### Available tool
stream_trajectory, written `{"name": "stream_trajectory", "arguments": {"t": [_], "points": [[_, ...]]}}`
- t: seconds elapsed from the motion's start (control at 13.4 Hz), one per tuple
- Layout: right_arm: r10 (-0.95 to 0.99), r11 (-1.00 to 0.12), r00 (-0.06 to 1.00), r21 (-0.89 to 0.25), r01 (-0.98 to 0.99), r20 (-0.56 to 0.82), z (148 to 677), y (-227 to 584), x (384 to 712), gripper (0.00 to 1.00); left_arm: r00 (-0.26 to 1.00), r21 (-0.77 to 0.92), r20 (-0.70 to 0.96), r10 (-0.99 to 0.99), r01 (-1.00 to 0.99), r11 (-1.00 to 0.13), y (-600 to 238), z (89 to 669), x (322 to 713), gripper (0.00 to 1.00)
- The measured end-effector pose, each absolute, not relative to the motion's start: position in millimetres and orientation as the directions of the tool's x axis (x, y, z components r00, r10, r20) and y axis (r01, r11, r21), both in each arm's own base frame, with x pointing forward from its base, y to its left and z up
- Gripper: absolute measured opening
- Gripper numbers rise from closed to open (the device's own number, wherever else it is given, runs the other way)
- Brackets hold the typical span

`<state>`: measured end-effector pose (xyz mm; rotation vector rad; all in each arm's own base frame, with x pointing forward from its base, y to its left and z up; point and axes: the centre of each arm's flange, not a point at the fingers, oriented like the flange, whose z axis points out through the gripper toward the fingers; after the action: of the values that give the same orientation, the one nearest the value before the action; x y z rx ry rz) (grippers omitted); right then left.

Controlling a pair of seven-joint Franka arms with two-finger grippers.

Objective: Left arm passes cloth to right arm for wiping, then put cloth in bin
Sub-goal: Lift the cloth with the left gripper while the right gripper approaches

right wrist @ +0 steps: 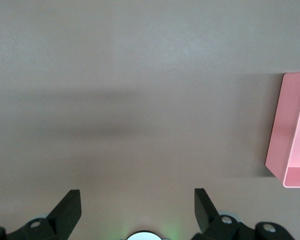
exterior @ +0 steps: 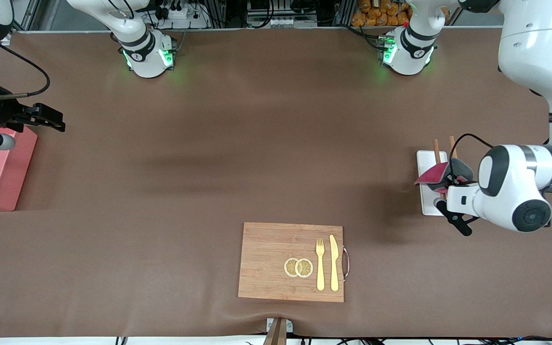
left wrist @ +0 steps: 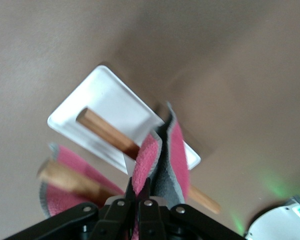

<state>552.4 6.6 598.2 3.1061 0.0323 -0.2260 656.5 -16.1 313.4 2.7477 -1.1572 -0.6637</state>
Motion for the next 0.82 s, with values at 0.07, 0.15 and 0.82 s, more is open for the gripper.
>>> {"name": "stream_trajectory", "arguments": {"t": [0.07, 0.15, 0.82], "points": [[0.019, -0.999, 0.989, 0.026, 0.023, -0.146, 598, 7, 552, 1.00, 0.633, 0.230, -0.355, -0.688, -0.654, -0.720, -16, 333, 654, 0.03], [0.019, -0.999, 0.989, 0.026, 0.023, -0.147, 598, 7, 552, 1.00, 0.652, 0.214, -0.351, -0.672, -0.643, -0.735, -17, 352, 652, 0.03], [-0.005, -1.000, 0.975, 0.020, -0.001, -0.223, 588, 7, 545, 1.00, 0.879, 0.177, -0.285, -0.383, -0.345, -0.922, -156, 440, 622, 0.03]]}}
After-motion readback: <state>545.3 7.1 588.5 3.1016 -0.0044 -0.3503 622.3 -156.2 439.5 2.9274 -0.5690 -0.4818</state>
